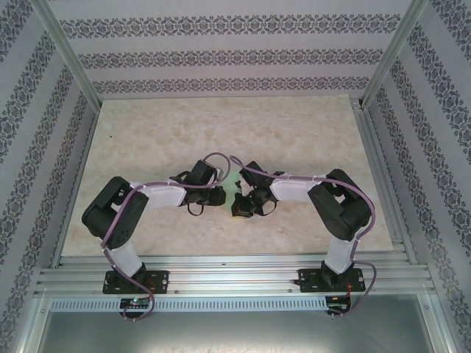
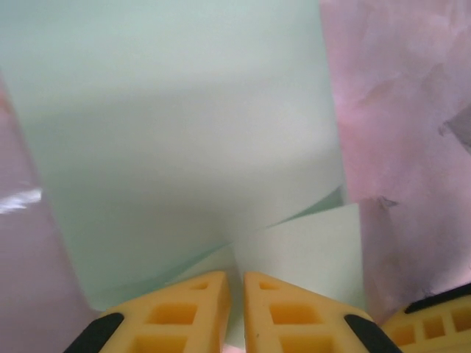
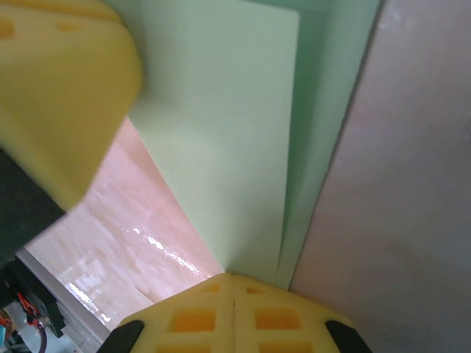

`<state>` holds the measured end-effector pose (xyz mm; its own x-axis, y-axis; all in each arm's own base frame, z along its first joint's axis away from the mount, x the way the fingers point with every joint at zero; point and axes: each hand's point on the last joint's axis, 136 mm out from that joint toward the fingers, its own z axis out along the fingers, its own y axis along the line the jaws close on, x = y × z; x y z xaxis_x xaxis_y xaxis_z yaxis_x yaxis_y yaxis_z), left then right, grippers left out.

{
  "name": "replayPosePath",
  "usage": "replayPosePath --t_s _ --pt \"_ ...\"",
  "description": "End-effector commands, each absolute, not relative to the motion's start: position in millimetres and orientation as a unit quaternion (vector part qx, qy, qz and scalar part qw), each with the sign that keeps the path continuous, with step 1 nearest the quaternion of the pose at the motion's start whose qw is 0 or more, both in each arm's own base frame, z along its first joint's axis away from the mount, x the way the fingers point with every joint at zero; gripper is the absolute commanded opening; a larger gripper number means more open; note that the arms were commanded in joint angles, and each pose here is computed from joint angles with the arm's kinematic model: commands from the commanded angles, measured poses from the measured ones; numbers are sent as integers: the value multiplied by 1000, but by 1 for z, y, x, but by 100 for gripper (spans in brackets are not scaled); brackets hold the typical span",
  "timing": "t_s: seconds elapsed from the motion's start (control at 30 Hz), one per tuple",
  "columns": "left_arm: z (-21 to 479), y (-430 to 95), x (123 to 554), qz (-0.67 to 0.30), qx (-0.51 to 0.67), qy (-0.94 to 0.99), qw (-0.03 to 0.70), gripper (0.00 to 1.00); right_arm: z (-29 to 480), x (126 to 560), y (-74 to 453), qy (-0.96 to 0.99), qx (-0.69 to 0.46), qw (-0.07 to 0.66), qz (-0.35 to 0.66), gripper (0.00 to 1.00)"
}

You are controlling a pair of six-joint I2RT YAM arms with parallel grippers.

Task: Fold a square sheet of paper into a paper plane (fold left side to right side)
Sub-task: Third fold the triangle at the center of the table.

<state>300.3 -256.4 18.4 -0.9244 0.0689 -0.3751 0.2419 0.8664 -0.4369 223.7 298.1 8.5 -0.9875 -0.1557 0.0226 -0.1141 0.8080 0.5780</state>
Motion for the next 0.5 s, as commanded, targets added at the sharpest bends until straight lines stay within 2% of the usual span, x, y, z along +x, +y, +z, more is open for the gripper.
replayPosePath --t_s 0.0,0.23,0.47 --pt "7 -203 324 -162 41 960 224 18 -41 198 240 -981 33 83 -174 0" --pt "13 -184 340 -169 18 955 243 19 -40 198 240 -980 31 83 -176 0" --pt "54 -194 343 -212 31 940 266 19 -39 199 241 -980 31 82 -179 0"
